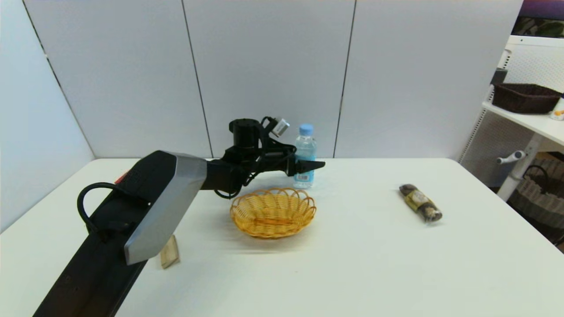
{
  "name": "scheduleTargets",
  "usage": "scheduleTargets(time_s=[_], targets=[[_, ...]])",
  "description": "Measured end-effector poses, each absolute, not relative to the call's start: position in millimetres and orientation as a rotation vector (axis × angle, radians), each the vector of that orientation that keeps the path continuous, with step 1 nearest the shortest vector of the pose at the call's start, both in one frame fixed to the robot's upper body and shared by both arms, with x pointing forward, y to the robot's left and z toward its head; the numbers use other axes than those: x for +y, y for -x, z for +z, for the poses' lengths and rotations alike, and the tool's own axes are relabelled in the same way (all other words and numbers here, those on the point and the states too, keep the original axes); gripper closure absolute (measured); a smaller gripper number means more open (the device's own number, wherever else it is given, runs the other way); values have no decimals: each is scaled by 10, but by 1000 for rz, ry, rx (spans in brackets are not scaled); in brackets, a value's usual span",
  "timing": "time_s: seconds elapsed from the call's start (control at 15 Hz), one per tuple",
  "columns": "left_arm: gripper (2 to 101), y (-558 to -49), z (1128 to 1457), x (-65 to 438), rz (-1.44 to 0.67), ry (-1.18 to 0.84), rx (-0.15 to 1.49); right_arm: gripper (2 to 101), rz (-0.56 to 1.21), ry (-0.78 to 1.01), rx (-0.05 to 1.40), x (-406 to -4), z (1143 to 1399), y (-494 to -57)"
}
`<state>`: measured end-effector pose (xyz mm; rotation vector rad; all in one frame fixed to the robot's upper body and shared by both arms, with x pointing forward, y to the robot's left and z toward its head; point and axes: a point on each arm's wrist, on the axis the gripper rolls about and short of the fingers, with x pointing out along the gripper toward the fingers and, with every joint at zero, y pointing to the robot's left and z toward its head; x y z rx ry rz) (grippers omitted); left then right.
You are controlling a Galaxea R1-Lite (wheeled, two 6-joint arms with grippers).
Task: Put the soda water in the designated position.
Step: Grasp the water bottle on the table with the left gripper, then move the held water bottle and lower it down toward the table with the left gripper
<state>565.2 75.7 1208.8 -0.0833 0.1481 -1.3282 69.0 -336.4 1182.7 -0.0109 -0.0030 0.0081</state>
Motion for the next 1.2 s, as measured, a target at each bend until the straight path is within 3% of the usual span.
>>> scheduleTargets(time_s=[0.4,0.67,0.8,1.2], targets=[[54,-5661,12078,738,-1316,92,125,50,7,10,-3,-3364,11827,-690],[400,-5651,12065,711,-1312,94,128,50,7,10,-3,-3364,11826,-690],[507,-5649,12061,707,-1312,94,128,50,7,10,-3,-3364,11826,-690],[549,-5639,12141,727,-1308,92,122,50,7,10,-3,-3364,11827,-690]])
